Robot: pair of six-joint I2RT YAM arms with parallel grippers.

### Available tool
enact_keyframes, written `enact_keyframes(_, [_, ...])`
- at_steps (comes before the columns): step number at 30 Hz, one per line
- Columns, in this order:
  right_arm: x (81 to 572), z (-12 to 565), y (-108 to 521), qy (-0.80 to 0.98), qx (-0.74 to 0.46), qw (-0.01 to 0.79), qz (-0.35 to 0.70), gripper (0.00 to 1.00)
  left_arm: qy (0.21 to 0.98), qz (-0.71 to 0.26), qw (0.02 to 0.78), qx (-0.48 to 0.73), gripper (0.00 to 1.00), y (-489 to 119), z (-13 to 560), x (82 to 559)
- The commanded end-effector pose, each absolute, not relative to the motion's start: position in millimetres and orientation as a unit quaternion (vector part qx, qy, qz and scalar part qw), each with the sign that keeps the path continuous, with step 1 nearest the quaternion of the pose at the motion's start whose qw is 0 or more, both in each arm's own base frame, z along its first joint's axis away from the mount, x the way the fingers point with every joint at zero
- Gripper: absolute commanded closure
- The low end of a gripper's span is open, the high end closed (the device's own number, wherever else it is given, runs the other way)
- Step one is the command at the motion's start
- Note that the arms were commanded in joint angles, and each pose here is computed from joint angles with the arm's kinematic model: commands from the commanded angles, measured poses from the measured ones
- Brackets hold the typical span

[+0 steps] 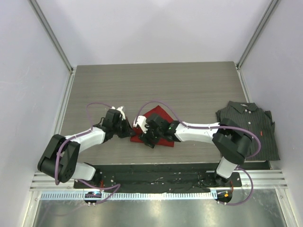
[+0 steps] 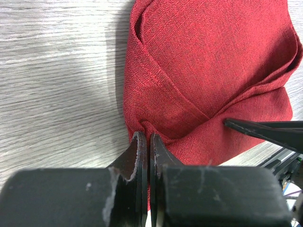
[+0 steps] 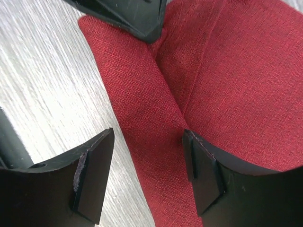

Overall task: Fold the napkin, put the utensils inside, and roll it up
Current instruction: Roll the napkin with the utensil

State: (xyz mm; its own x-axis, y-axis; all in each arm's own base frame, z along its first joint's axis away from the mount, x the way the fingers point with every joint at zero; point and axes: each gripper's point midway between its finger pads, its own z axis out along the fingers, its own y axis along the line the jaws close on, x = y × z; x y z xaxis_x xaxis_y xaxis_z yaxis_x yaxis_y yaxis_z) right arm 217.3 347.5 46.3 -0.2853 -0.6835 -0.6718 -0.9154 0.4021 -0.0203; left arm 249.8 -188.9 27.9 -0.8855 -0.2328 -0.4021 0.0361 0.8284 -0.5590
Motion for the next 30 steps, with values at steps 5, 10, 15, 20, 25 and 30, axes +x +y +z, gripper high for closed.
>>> enact_keyframes(5, [218.5,37.4,349.6,0.77,-0.528,0.309,0.181,0.36,0.928,-0.294,0.221,-0.051,1.0,-194.7,33.2,250.5])
enact_keyframes(10, [215.5,18.8,343.9,0.781,-0.53,0.283,0.169,0.39,0.926,-0.301,0.224,-0.048,1.0,-197.5,37.8,253.4])
enact_keyframes(15, [211.7,3.4,337.8,0.798,-0.527,0.243,0.16,0.53,0.919,-0.312,0.236,-0.038,1.0,-201.4,46.3,258.1])
enact_keyframes(20, [201.5,-6.1,335.4,0.813,-0.52,0.195,0.178,0.67,0.92,-0.29,0.257,-0.056,0.87,-192.0,51.1,265.8])
enact_keyframes(25, [185.3,-4.4,334.1,0.828,-0.499,0.123,0.223,0.72,0.918,-0.251,0.297,-0.08,0.49,-168.8,61.2,268.3])
enact_keyframes(30, [181.3,1.6,334.5,0.838,-0.471,0.079,0.263,0.72,0.908,-0.208,0.349,-0.102,0.3,-141.6,71.9,263.6])
